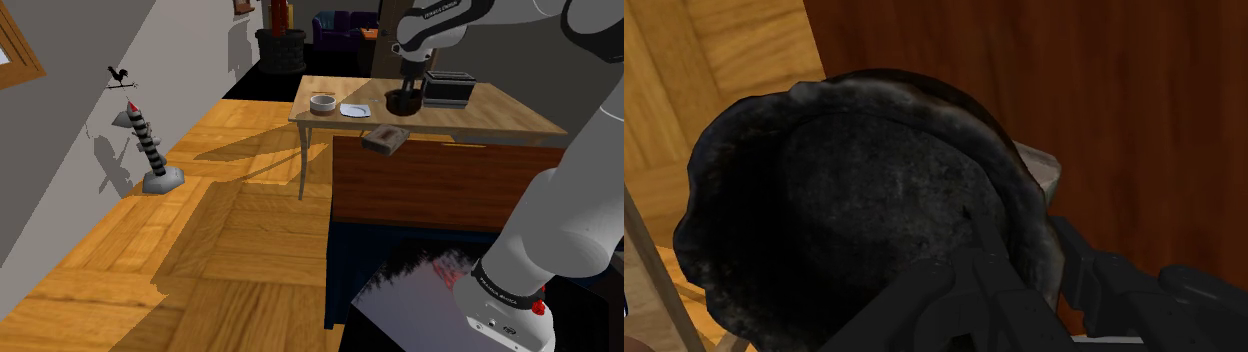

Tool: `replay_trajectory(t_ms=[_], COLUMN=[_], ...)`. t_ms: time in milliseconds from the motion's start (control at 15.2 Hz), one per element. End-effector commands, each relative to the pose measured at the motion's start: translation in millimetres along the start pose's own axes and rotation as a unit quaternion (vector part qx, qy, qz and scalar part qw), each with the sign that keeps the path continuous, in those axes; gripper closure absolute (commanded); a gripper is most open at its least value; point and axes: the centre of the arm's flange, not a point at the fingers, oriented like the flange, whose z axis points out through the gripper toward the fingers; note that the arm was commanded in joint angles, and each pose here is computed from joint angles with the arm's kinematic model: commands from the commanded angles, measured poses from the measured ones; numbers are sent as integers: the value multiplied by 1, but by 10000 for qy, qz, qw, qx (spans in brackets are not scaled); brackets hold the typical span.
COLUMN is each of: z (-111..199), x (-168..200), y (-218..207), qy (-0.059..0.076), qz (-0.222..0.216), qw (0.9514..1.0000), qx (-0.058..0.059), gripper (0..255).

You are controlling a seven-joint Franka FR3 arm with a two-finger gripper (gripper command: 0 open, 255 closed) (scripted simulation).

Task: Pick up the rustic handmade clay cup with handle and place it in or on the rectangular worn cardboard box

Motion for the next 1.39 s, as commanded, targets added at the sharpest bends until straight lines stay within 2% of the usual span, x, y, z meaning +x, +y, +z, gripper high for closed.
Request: replay_trajectory(t_ms=[0, 396, 924, 990, 1320], z=[9, 42, 42, 42, 42], x=[0, 0, 0, 0, 0], y=[-1, -4, -4, -5, -4], qy=[6, 6, 6, 6, 6], qz=[0, 0, 0, 0, 0], qw=[10000, 10000, 10000, 10000, 10000], qx=[-6, -6, -6, -6, -6], gripper=[255, 255, 255, 0, 0])
